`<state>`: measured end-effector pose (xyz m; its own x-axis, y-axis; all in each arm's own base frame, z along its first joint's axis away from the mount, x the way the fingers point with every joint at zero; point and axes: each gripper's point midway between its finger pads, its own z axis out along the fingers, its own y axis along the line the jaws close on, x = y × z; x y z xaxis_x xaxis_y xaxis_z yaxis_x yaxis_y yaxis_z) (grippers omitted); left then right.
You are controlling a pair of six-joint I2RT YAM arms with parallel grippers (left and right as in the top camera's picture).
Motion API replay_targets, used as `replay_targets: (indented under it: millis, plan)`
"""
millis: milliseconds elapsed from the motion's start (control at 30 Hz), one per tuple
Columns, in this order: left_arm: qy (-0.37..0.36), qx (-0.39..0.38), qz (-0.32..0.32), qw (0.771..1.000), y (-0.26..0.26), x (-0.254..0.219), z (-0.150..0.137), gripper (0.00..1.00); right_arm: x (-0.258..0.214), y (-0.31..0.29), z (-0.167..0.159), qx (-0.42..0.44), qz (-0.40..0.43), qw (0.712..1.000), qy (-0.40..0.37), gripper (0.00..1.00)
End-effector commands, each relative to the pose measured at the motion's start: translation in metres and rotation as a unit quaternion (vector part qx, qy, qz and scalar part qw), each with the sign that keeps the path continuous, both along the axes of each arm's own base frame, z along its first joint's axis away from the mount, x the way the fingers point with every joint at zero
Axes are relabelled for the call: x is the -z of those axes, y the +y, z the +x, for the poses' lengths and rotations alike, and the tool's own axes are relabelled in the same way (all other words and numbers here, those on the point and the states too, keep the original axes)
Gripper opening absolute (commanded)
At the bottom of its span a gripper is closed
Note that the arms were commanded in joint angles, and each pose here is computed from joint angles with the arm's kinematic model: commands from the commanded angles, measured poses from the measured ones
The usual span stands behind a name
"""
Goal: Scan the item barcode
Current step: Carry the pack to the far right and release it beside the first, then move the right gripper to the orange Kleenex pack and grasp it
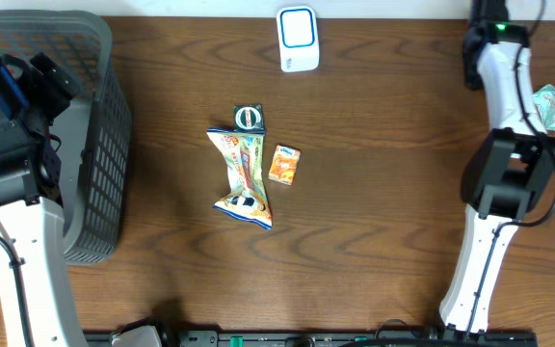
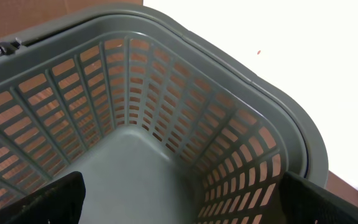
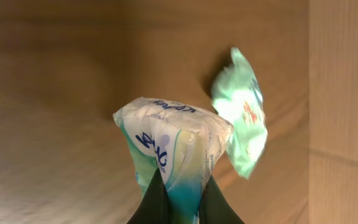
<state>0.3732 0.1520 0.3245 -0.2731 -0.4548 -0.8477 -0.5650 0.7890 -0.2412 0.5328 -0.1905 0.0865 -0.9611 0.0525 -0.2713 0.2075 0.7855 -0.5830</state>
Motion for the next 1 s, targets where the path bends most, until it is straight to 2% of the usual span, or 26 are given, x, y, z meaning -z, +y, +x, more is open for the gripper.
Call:
replay_targets:
  millis: [0,33,133,167,267,367,500,600,700,733,800,900,967]
  plan:
    - [-0.005,-0.001,0.007,1.000,0.002,-0.007,0.000,0.98,0.006,-0.016,-0.011,0.055,0.021,0.998,-0.020,0.23]
    - [-0.005,-0.001,0.007,1.000,0.002,-0.007,0.000,0.98,0.008,-0.019,-0.013,0.061,0.033,0.997,-0.020,0.57]
    - [-0.005,-0.001,0.007,1.000,0.002,-0.007,0.000,0.98,0.015,-0.023,-0.021,0.065,0.065,0.996,-0.013,0.90]
    - [-0.005,-0.001,0.007,1.000,0.002,-0.007,0.000,0.98,0.017,-0.023,-0.022,0.069,0.073,0.995,-0.013,0.92]
    - [-0.005,-0.001,0.007,1.000,0.002,-0.007,0.000,0.98,0.023,-0.018,-0.022,0.077,0.101,0.992,-0.021,0.93]
    - [-0.005,-0.001,0.007,1.000,0.002,-0.007,0.000,0.98,0.031,0.004,-0.014,0.056,0.164,0.984,-0.030,0.92]
    - [-0.005,-0.001,0.007,1.000,0.002,-0.007,0.000,0.98,0.036,0.038,0.000,0.024,0.245,0.968,-0.046,0.83]
    - [-0.005,-0.001,0.007,1.000,0.002,-0.007,0.000,0.98,0.036,0.068,0.011,-0.006,0.310,0.949,-0.060,0.81]
    - [-0.005,-0.001,0.007,1.000,0.002,-0.007,0.000,0.98,0.032,0.115,0.019,-0.045,0.406,0.910,-0.067,0.80]
    - [-0.005,-0.001,0.007,1.000,0.002,-0.007,0.000,0.98,0.026,0.144,0.020,-0.068,0.466,0.880,-0.067,0.78]
    - [-0.005,-0.001,0.007,1.000,0.002,-0.007,0.000,0.98,0.015,0.180,0.019,-0.095,0.535,0.837,-0.065,0.74]
    - [-0.005,-0.001,0.007,1.000,0.002,-0.007,0.000,0.98,0.000,0.228,0.011,-0.123,0.609,0.782,-0.048,0.70]
    - [-0.005,-0.001,0.007,1.000,0.002,-0.007,0.000,0.97,-0.004,0.251,0.002,-0.129,0.630,0.765,-0.027,0.70]
